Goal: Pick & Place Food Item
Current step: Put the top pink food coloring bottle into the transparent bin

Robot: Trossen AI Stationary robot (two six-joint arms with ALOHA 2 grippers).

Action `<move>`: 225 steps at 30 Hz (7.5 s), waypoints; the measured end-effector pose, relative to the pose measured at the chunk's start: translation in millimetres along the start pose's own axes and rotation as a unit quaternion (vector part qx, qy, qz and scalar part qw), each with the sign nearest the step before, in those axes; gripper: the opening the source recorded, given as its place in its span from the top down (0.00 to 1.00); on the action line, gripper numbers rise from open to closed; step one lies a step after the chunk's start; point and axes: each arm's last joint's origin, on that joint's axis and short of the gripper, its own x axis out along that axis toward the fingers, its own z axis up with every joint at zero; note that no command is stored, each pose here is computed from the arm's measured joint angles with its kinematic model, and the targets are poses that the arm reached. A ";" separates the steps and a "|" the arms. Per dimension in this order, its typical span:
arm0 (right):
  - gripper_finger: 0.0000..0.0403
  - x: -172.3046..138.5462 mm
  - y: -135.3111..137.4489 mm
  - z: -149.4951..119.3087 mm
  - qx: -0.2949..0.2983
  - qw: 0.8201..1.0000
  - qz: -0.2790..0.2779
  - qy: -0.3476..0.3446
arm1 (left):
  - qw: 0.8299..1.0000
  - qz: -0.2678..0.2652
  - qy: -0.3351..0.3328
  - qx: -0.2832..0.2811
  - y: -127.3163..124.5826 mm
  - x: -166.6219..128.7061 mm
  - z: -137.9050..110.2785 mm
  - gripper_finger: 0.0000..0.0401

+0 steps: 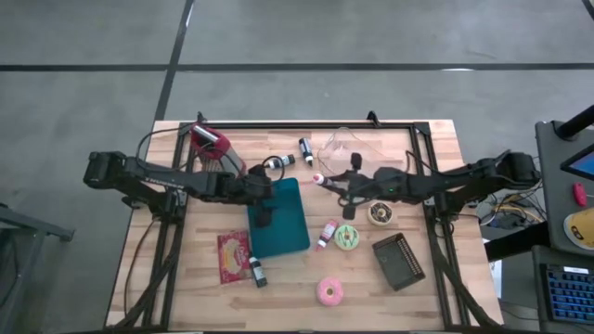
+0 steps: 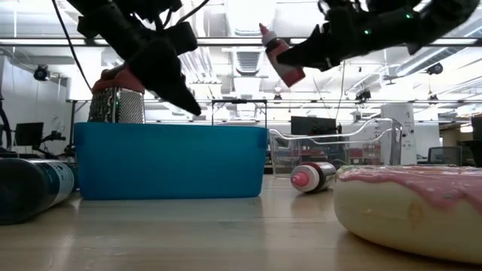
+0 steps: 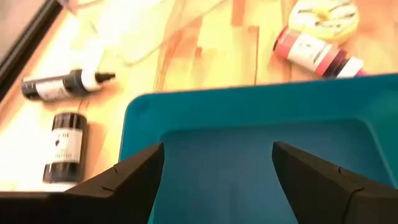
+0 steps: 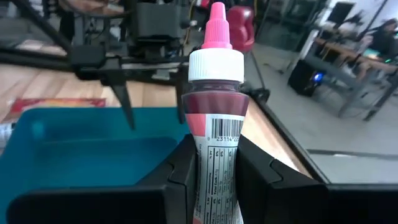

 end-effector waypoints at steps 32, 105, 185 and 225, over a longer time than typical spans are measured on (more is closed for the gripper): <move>0.83 -28.5 -50.7 -36.5 -0.006 0.980 -0.193 0.041 | 0.944 -0.010 -0.330 -0.025 -1.4 -3.2 -21.1 0.24; 0.84 -32.8 -106.4 -41.4 0.149 0.939 -0.106 0.291 | 0.944 -0.011 -0.329 -0.025 -1.3 -3.1 -21.1 0.24; 0.83 26.3 -126.9 -102.8 0.208 0.916 -0.134 0.315 | 0.946 -0.013 -0.324 -0.031 -1.4 -2.3 -24.2 0.24; 0.81 33.8 -130.1 -88.6 0.191 0.841 -0.018 0.506 | 0.946 -0.016 -0.323 -0.030 -1.5 -2.2 -24.3 0.24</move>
